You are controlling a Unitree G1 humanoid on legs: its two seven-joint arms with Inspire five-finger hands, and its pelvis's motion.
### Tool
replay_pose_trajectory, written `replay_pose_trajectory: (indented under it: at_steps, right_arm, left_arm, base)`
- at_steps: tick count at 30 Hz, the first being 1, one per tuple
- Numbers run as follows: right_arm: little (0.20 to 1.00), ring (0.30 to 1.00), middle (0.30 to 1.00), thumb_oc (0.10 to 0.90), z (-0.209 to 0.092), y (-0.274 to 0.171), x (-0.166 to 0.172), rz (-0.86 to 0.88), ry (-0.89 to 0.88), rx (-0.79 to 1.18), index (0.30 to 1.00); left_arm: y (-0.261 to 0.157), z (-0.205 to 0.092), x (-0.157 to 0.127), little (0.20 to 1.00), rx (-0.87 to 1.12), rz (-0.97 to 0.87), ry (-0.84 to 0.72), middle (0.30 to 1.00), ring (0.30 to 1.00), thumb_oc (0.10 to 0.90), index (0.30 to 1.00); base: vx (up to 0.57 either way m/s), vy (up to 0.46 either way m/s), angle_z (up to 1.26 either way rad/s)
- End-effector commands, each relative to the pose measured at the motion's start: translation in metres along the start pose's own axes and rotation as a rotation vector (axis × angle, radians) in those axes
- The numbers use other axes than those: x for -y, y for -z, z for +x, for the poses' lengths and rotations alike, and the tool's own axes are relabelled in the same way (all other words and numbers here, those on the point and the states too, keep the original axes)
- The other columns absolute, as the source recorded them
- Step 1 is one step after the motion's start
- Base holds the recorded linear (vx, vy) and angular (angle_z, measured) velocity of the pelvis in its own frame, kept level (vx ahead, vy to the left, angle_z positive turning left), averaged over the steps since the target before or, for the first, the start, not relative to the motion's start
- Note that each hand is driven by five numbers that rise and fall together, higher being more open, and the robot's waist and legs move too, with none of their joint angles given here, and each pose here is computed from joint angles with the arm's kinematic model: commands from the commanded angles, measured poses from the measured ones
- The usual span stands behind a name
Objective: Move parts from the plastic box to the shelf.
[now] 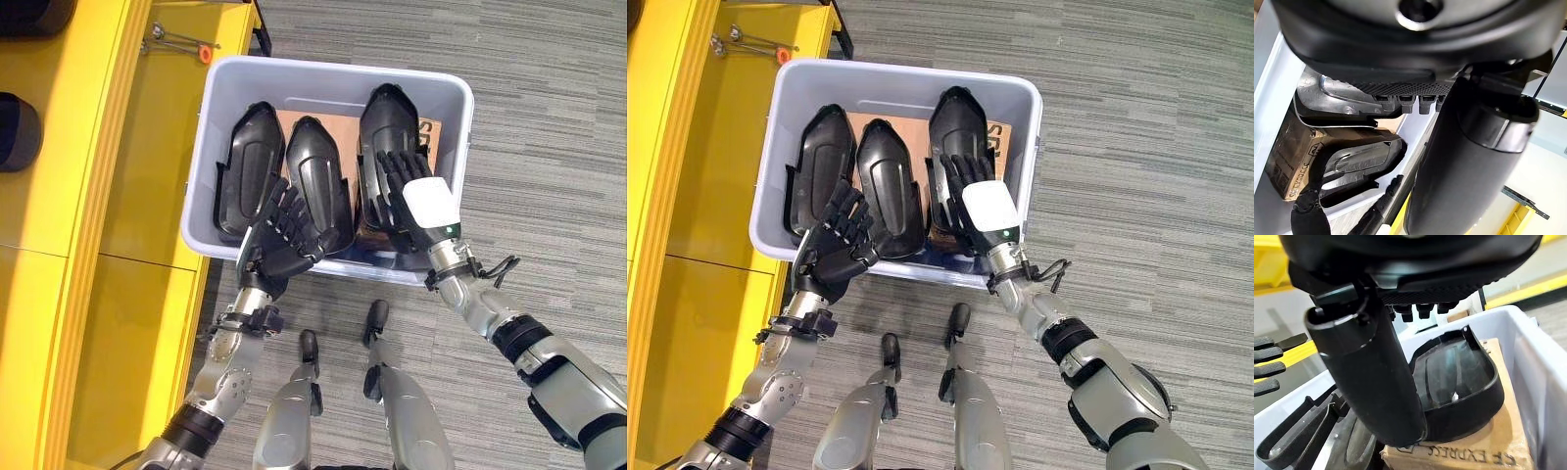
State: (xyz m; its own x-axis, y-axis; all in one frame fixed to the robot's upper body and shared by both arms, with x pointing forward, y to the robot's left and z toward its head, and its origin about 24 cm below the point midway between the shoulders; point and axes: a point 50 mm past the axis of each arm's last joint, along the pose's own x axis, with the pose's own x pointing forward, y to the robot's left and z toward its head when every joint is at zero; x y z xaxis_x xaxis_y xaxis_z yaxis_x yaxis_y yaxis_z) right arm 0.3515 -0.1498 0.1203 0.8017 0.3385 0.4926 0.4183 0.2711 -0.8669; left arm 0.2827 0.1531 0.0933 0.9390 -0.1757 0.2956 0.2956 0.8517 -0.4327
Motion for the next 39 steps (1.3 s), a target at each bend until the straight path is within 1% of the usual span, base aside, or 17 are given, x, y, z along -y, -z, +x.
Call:
replay_pose_trajectory:
  at_steps: [1,3,7,10,11,16,17,18,22,25,27,29,32,39]
  right_arm:
    - [1.0,1.0,1.0,0.9,0.021,-0.024,0.033,-0.061,0.197,0.168,1.0]
    - [1.0,1.0,1.0,0.9,0.012,-0.029,0.033,-0.057,0.232,0.191,1.0]
    - [1.0,1.0,1.0,0.9,-0.003,-0.04,0.04,-0.011,0.315,0.236,1.0]
    - [1.0,1.0,1.0,0.9,-0.006,-0.044,0.045,0.011,0.368,0.243,1.0]
    - [1.0,1.0,1.0,0.9,-0.008,-0.044,0.05,0.035,0.419,0.224,1.0]
    - [1.0,1.0,1.0,0.9,-0.006,-0.046,0.062,0.078,0.479,0.245,1.0]
    - [1.0,1.0,1.0,0.9,-0.005,-0.048,0.065,0.09,0.475,0.256,1.0]
    - [1.0,1.0,1.0,0.9,-0.005,-0.048,0.067,0.094,0.431,0.252,1.0]
    - [1.0,1.0,1.0,0.9,-0.005,-0.045,0.052,0.042,0.32,0.253,1.0]
    - [1.0,1.0,1.0,0.9,0.003,-0.043,0.045,0.001,0.25,0.273,1.0]
    - [1.0,1.0,1.0,0.9,0.009,-0.046,0.041,-0.061,0.195,0.345,1.0]
    - [1.0,1.0,1.0,0.9,0.012,-0.05,0.039,-0.072,0.158,0.377,1.0]
    - [1.0,1.0,1.0,0.9,0.01,-0.052,0.032,-0.081,0.075,0.372,1.0]
    - [1.0,1.0,1.0,0.9,0.012,-0.043,0.023,-0.125,0.067,0.326,1.0]
  left_arm:
    - [-0.034,0.003,0.037,1.0,0.231,-0.078,0.19,1.0,1.0,0.9,1.0]
    - [-0.034,0.0,0.04,1.0,0.231,-0.076,0.227,1.0,1.0,0.9,1.0]
    - [-0.034,-0.005,0.037,1.0,0.242,-0.084,0.198,1.0,1.0,0.9,1.0]
    - [-0.035,-0.006,0.036,1.0,0.259,-0.079,0.188,1.0,1.0,0.9,1.0]
    - [-0.036,-0.007,0.037,1.0,0.267,-0.068,0.183,1.0,1.0,0.9,1.0]
    - [-0.036,-0.007,0.035,1.0,0.266,-0.07,0.157,1.0,1.0,0.9,1.0]
    - [-0.036,-0.007,0.035,1.0,0.263,-0.069,0.149,1.0,1.0,0.9,1.0]
    - [-0.036,-0.008,0.033,1.0,0.263,-0.074,0.138,1.0,1.0,0.9,1.0]
    - [-0.035,-0.011,0.027,1.0,0.256,-0.076,0.133,1.0,1.0,0.9,1.0]
    - [-0.035,-0.008,0.027,1.0,0.23,-0.068,0.148,1.0,1.0,0.9,1.0]
    - [-0.034,-0.007,0.027,1.0,0.213,-0.052,0.162,1.0,1.0,0.9,1.0]
    - [-0.035,-0.006,0.028,1.0,0.213,-0.033,0.174,1.0,1.0,0.9,1.0]
    - [-0.036,-0.008,0.027,1.0,0.202,-0.04,0.189,1.0,1.0,0.9,1.0]
    - [-0.039,-0.005,0.028,1.0,0.215,-0.047,0.205,1.0,1.0,0.9,1.0]
  base:
    - [-0.02,0.072,-0.04]
    - [-0.02,0.057,-0.11]
    - [-0.01,0.045,-0.11]
    - [-0.02,0.028,-0.1]
    - [-0.01,0.025,-0.17]
    - [0.01,0.02,-0.1]
    - [0.03,0.037,-0.02]
    - [0.04,0.039,-0.06]
    - [0.02,-0.007,-0.09]
    - [0.0,-0.089,0.15]
    - [-0.01,-0.115,0.11]
    - [-0.01,-0.055,0.03]
    - [0.0,-0.045,0.06]
    - [0.0,-0.013,0.03]
